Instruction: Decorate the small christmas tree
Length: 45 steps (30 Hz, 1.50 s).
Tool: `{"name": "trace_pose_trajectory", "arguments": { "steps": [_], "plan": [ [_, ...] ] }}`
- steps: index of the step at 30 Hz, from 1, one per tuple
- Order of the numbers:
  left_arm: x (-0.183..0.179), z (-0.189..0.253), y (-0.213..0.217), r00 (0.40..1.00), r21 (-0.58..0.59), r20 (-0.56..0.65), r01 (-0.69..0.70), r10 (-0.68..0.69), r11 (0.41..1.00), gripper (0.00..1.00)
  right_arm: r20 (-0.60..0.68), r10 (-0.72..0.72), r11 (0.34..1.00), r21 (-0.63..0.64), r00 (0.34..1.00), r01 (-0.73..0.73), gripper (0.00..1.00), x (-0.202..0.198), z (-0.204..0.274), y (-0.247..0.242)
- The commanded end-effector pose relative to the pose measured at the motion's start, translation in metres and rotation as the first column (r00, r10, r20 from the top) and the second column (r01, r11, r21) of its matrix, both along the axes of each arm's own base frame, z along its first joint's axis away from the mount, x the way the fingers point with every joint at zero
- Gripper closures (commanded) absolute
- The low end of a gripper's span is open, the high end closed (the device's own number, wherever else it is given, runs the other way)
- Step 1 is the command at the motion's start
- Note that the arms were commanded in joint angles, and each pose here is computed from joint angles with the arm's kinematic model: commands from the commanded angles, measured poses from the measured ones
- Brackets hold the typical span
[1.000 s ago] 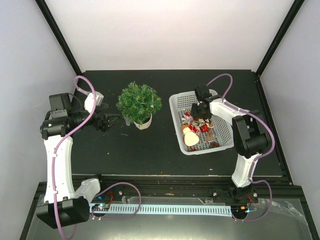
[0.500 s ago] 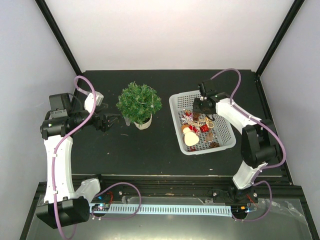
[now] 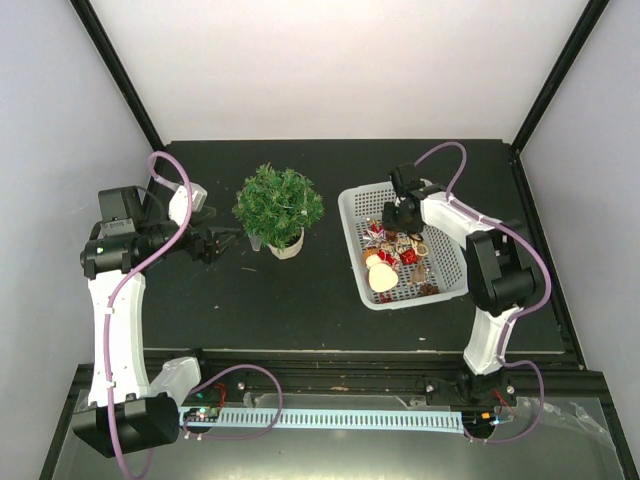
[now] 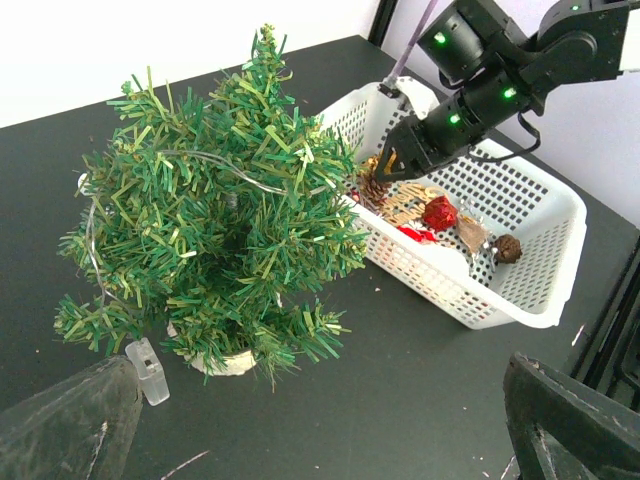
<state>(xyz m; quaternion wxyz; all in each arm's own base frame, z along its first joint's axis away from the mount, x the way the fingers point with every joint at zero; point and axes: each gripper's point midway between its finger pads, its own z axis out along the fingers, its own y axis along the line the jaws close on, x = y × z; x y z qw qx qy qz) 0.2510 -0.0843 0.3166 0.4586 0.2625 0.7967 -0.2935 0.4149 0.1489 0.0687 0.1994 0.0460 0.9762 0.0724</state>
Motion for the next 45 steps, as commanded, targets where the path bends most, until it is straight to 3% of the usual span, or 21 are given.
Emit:
{"name": "trace_pose_trajectory", "arguments": {
  "steps": [1, 14, 26, 36, 45],
  "plan": [
    [-0.003, 0.000, 0.000, 1.000, 0.002, 0.004, -0.002, 0.002, 1.000, 0.01, -0.003, -0.005, 1.000, 0.017, 1.000, 0.005, 0.61, 0.011, -0.005, 0.001],
    [-0.003, -0.004, 0.001, 1.000, 0.006, 0.000, -0.009, 0.009, 1.000, 0.01, 0.003, 0.004, 0.998, 0.057, 1.000, -0.004, 0.81, 0.011, -0.004, 0.004],
    [-0.004, -0.004, 0.002, 1.000, 0.012, 0.002, -0.015, 0.015, 1.000, 0.01, 0.039, 0.007, 0.998, 0.059, 0.999, -0.009, 0.85, 0.005, 0.016, 0.001],
    [-0.003, -0.006, 0.004, 1.000, 0.023, 0.001, -0.027, 0.027, 0.999, 0.01, 0.116, 0.056, 0.997, 0.043, 0.992, -0.061, 0.87, -0.007, 0.061, 0.009],
    [-0.001, -0.006, 0.005, 1.000, 0.023, 0.000, -0.031, 0.031, 0.999, 0.01, 0.275, 0.169, 0.981, 0.050, 0.946, -0.190, 0.87, -0.041, 0.149, 0.047]
  ]
}}
